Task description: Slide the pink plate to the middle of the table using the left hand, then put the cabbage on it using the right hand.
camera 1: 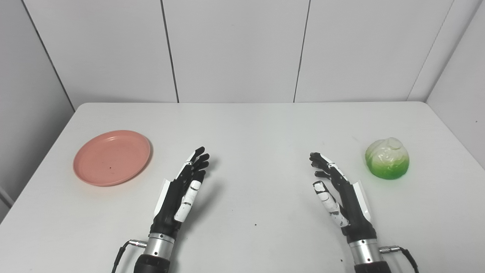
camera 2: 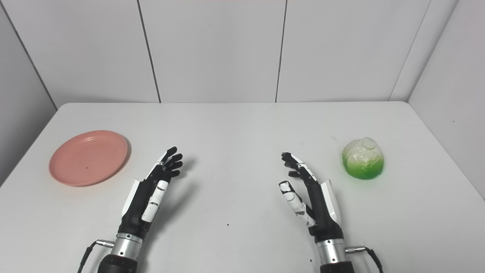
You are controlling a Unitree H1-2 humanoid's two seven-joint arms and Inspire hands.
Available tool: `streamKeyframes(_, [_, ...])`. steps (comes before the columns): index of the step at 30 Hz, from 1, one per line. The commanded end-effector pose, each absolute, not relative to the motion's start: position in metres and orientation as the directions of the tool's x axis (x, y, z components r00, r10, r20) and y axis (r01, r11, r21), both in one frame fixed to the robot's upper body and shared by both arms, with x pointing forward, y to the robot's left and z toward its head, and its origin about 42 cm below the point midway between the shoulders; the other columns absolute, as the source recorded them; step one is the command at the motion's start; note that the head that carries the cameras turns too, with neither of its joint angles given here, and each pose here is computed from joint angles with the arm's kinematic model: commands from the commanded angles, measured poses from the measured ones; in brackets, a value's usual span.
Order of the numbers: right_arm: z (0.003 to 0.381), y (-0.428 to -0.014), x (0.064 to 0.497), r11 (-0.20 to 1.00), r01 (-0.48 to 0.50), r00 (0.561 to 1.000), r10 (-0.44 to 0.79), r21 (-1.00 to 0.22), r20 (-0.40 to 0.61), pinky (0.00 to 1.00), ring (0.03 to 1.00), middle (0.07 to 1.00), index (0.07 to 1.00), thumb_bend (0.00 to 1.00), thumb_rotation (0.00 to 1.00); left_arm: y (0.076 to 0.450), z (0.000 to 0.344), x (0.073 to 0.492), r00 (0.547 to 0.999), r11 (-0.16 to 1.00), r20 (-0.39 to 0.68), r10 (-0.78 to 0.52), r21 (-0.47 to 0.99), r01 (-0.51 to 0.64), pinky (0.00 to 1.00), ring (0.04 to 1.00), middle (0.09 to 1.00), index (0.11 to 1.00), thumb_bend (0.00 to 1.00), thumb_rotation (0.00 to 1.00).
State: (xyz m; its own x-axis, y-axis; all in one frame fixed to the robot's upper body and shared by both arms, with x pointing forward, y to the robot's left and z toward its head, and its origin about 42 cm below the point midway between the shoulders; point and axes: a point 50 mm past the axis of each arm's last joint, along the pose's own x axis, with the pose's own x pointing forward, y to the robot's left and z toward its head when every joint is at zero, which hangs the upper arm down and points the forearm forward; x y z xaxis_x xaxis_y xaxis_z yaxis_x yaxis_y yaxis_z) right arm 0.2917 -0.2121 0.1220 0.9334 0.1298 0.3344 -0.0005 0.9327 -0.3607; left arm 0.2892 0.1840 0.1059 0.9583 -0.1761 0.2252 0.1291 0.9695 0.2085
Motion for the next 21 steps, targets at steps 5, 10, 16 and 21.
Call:
streamKeyframes(5, [0.1143,-0.2061,0.2933,0.937,-0.019,0.943,0.132,-0.349,0.305,0.75,0.811,0.822,0.819,0.32,1.0,0.1943,0.076,0.2778,0.979,0.966,0.112,-0.169,0.218,0.141,0.84,0.866,0.886,0.897,0.54,1.0])
streamKeyframes(10, [0.1131,-0.206,0.2937,0.941,-0.017,0.944,0.126,-0.337,0.304,0.75,0.81,0.822,0.817,0.33,1.0,0.1939,0.0767,0.2781,0.981,0.965,0.104,-0.166,0.221,0.14,0.84,0.866,0.885,0.897,0.53,1.0])
streamKeyframes(16, [0.1129,-0.2065,0.2942,0.938,-0.017,0.942,0.132,-0.346,0.31,0.74,0.807,0.82,0.817,0.33,1.0,0.1938,0.0761,0.2786,0.98,0.967,0.11,-0.168,0.213,0.142,0.84,0.868,0.886,0.897,0.52,1.0])
streamKeyframes(21, [0.1129,-0.2066,0.2944,0.938,-0.019,0.943,0.132,-0.346,0.305,0.75,0.809,0.822,0.82,0.34,1.0,0.194,0.0756,0.2787,0.98,0.968,0.113,-0.167,0.21,0.141,0.84,0.867,0.886,0.896,0.53,1.0])
